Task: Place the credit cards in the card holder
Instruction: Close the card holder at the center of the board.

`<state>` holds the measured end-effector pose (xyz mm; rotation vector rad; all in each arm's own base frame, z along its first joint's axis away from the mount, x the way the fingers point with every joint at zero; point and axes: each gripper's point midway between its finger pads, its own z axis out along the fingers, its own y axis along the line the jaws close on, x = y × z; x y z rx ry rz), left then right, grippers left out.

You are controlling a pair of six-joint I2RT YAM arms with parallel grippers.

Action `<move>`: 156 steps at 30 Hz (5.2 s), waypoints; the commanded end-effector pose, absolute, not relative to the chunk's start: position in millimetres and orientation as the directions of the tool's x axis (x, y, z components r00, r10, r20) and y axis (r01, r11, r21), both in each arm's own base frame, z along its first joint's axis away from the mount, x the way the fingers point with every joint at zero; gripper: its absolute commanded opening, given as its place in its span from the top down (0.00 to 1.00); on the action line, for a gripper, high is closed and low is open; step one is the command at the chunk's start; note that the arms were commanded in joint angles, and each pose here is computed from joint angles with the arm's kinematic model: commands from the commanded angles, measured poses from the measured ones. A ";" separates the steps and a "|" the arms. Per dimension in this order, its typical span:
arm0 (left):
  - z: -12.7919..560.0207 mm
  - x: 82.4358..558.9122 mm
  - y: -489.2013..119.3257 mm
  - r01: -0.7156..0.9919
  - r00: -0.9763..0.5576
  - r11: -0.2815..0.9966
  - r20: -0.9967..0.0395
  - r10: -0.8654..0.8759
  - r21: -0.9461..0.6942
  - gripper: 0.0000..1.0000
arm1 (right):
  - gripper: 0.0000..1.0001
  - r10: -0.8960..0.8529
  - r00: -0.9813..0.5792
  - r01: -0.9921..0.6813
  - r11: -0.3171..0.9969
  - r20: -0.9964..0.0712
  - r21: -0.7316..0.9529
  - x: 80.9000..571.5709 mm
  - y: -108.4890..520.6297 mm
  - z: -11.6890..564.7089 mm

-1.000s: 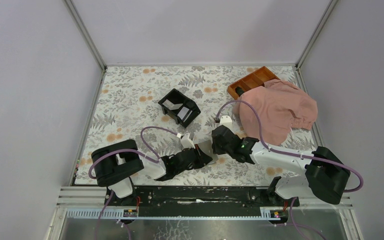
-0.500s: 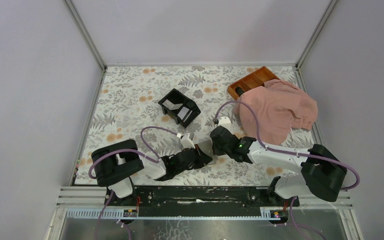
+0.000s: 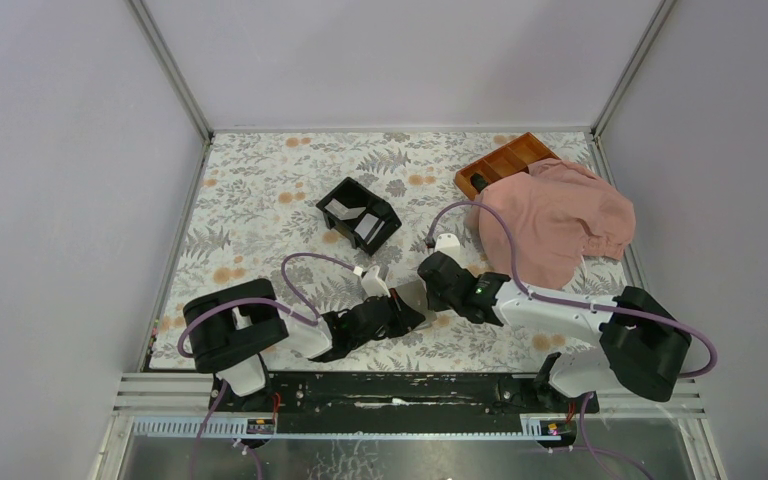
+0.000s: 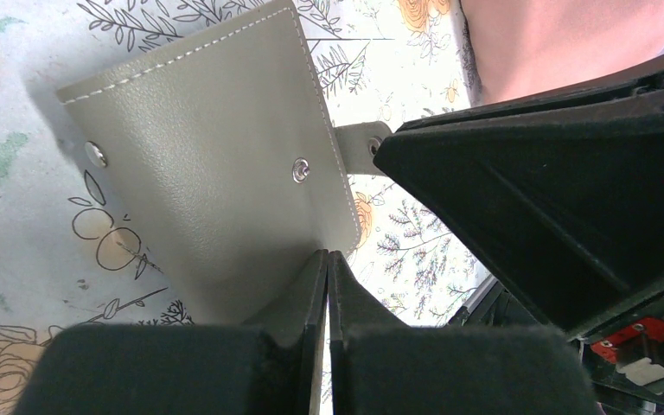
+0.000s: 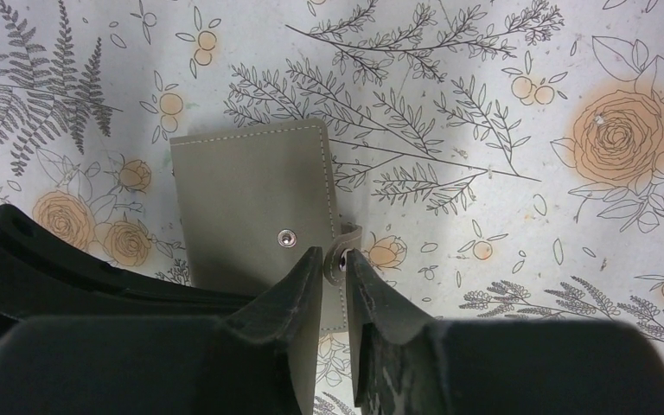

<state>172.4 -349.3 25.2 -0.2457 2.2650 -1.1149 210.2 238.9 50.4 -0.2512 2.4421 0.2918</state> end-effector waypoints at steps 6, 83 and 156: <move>-15.2 163.7 -324.3 0.061 -0.825 0.751 -0.457 -0.333 -0.658 0.96 | 0.84 -0.109 -0.747 -0.258 0.957 -0.655 0.135 218.2 248.2 59.7; 38.0 200.3 -295.5 0.180 -0.655 0.814 -0.685 -0.319 -0.552 0.56 | 0.99 -0.193 -0.736 -0.319 0.944 -0.649 0.081 219.9 273.0 69.8; 13.5 192.0 -299.9 0.169 -0.706 0.818 -0.647 -0.289 -0.549 0.59 | 1.00 -0.235 -0.773 -0.356 0.930 -0.589 0.097 213.2 295.0 41.3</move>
